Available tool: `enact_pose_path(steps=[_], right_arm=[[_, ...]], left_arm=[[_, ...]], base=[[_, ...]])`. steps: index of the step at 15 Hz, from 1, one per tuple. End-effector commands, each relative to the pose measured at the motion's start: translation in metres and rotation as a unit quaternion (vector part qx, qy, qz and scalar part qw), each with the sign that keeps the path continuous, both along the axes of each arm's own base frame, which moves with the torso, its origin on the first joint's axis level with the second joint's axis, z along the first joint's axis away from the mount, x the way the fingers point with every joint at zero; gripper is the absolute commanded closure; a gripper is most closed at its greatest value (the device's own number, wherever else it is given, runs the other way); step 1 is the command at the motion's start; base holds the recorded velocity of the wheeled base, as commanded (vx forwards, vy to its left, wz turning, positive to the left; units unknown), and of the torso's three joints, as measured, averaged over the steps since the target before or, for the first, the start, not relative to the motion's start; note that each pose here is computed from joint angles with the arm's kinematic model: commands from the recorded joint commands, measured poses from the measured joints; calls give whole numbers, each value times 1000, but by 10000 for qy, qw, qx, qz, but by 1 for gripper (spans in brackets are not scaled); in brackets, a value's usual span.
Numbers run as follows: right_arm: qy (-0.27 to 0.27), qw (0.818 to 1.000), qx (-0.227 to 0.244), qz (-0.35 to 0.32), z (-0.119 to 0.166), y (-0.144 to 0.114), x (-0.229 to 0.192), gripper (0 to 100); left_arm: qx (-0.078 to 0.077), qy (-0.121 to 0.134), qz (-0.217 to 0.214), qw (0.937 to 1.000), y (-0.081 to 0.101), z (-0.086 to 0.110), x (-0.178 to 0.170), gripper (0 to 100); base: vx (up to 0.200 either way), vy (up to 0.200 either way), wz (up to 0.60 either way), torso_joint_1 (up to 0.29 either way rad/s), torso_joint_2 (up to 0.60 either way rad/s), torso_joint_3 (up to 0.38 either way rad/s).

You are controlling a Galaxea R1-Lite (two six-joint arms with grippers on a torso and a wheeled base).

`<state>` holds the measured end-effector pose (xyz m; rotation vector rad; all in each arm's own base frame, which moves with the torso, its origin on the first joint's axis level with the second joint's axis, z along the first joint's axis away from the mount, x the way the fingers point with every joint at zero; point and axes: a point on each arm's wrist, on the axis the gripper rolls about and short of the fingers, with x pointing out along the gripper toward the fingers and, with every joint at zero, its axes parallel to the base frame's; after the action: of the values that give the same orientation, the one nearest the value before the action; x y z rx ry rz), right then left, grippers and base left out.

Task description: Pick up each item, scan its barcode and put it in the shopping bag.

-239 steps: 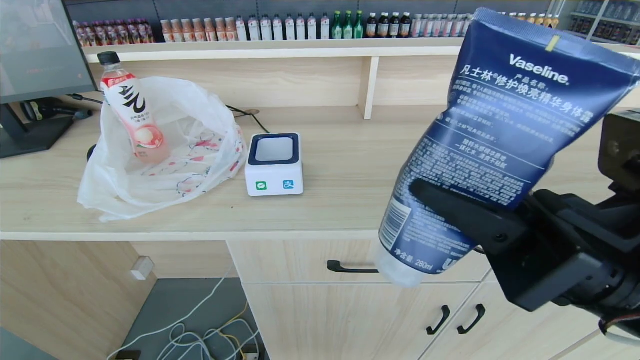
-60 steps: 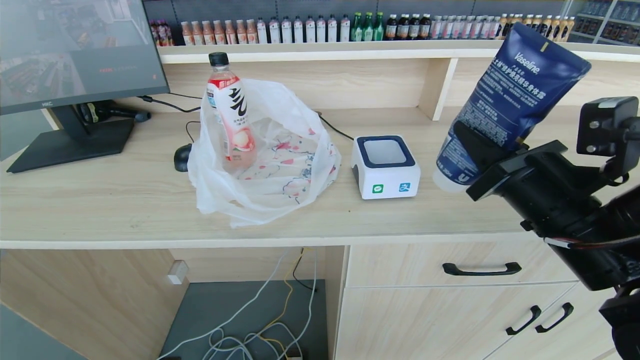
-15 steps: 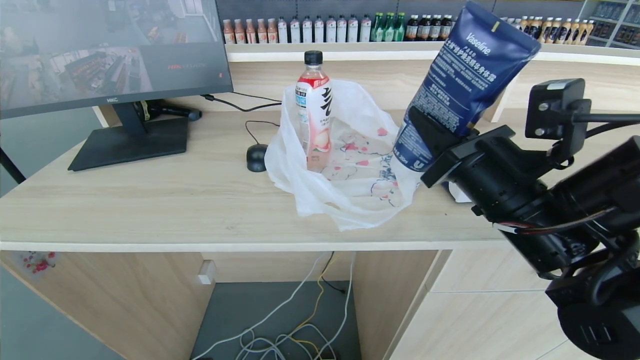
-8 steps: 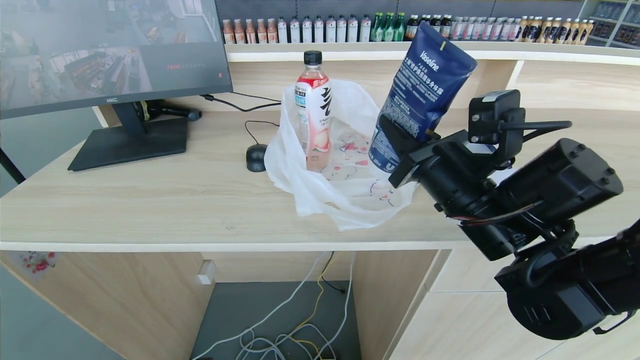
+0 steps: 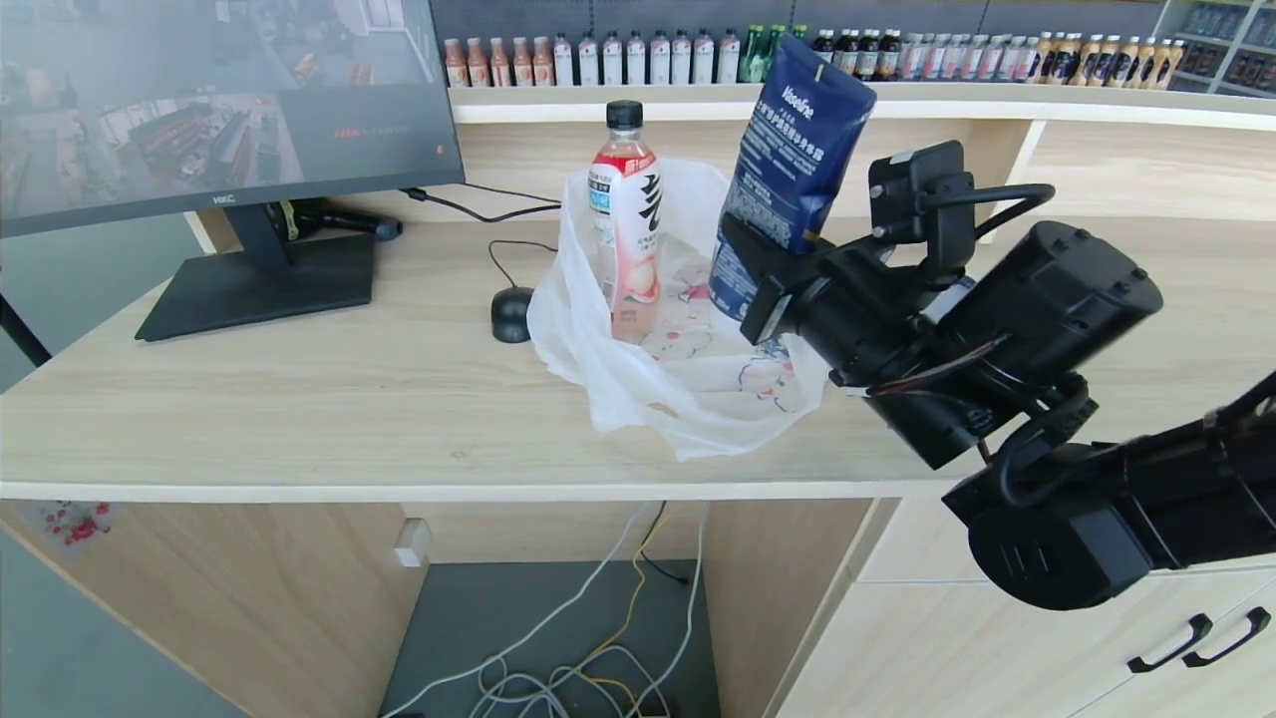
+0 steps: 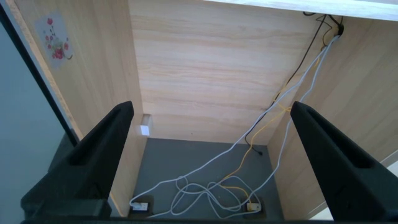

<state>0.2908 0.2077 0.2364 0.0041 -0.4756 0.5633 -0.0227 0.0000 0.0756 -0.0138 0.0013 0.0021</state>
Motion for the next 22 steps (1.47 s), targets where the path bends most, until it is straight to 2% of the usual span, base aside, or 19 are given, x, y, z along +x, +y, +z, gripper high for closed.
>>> enact_pose_path(steps=[1, 6, 10, 13, 22], right_arm=[[39, 10000, -27, -15, 5, 2, 4, 100], [371, 9989, -249, -120, 5, 3, 16, 100], [488, 9977, -307, -353, -8, -4, 41, 100], [534, 9969, -320, -472, -14, -11, 52, 100], [572, 9967, -345, -464, -24, -4, 63, 100]], left_arm=[[0, -6, 5, 10000, 0, 0, 0, 0], [0, 1, -3, 10000, 0, 0, 0, 0], [-8, -6, 5, 10000, 0, 0, 0, 0], [-8, 1, 5, 10000, 0, 0, 0, 0], [0, 1, 5, 10000, 0, 0, 0, 0]], base=[[0, 0, 0, 0, 0, 0], [0, 0, 0, 0, 0, 0], [0, 0, 0, 0, 0, 0], [0, 0, 0, 0, 0, 0], [0, 0, 0, 0, 0, 0]])
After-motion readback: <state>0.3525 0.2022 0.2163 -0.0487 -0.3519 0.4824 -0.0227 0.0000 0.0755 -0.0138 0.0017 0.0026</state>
